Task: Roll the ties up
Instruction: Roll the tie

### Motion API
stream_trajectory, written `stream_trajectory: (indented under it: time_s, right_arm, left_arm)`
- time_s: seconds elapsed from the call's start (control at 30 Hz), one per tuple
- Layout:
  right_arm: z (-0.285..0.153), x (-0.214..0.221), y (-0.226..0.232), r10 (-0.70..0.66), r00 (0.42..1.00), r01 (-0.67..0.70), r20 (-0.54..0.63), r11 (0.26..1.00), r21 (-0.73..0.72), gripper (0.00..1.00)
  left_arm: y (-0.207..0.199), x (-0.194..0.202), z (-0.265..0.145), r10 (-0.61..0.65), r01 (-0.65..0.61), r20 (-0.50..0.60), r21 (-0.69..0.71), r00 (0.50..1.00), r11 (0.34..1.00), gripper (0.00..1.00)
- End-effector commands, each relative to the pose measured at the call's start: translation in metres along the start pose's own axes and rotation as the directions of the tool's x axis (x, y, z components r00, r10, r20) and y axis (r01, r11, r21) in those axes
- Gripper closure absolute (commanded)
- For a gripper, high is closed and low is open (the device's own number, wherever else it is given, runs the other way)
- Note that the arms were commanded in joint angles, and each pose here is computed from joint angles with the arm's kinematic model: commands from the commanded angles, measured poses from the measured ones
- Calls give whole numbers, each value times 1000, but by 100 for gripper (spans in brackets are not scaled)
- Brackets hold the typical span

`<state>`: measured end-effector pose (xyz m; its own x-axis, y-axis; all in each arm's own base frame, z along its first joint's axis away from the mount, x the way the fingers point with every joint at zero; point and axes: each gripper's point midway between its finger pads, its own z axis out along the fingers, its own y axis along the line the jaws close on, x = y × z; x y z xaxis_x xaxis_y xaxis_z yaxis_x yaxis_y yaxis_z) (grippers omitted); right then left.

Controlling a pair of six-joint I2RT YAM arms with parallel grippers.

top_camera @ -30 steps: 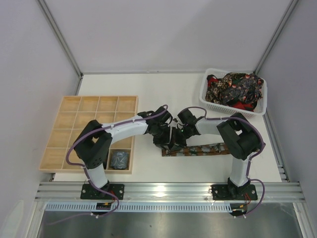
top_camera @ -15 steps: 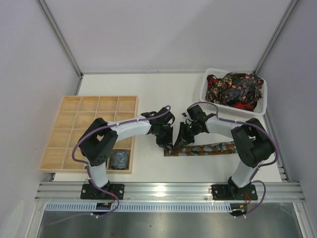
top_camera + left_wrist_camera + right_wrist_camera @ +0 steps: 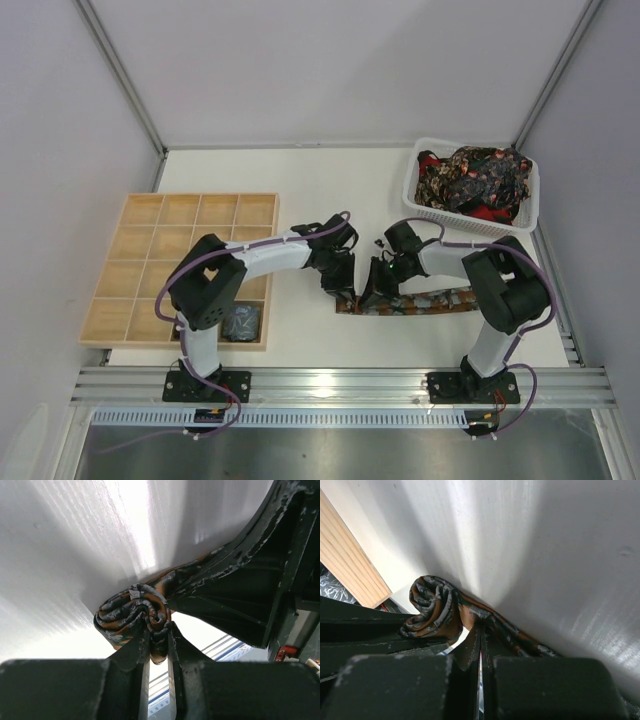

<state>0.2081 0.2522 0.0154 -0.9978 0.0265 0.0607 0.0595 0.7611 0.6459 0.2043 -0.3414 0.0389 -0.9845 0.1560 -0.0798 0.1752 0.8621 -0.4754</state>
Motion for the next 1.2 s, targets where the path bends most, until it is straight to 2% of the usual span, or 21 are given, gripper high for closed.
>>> stream_trajectory:
  time_s: [0.0, 0.03, 0.17, 0.3, 0.43, 0.6, 1.17]
  right_arm:
    - [16, 7, -24, 7, 1000, -6, -4, 997, 77, 100]
    - [17, 8, -24, 13, 1000, -12, -9, 997, 74, 100]
    - [10, 2, -21, 12, 1000, -13, 16, 997, 70, 100]
    - [-3, -7, -21, 4, 999, -7, 36, 997, 79, 100]
    - [-19, -16, -15, 1, 998, -5, 58, 998, 70, 100]
    - [-38, -25, -3, -13, 996, 10, 85, 999, 36, 100]
    - [-52, -10, 37, -102, 995, 101, 0, 988, -114, 100]
  left_arm:
    - [-14, -5, 9, 6, -6, 5, 40, 1000, 999, 84]
    - [-16, -2, 12, 3, -3, -9, 53, 1000, 999, 79]
    - [-19, 3, 16, 4, -3, -9, 102, 1000, 995, 71]
    - [-16, 8, 14, 23, -23, 1, 111, 1000, 994, 58]
    - [-12, 14, 14, 35, -34, -2, 124, 999, 992, 52]
    - [-12, 17, 12, 46, -48, 19, 156, 999, 987, 51]
    - [-24, 5, 1, 100, -110, 63, 173, 993, 979, 46]
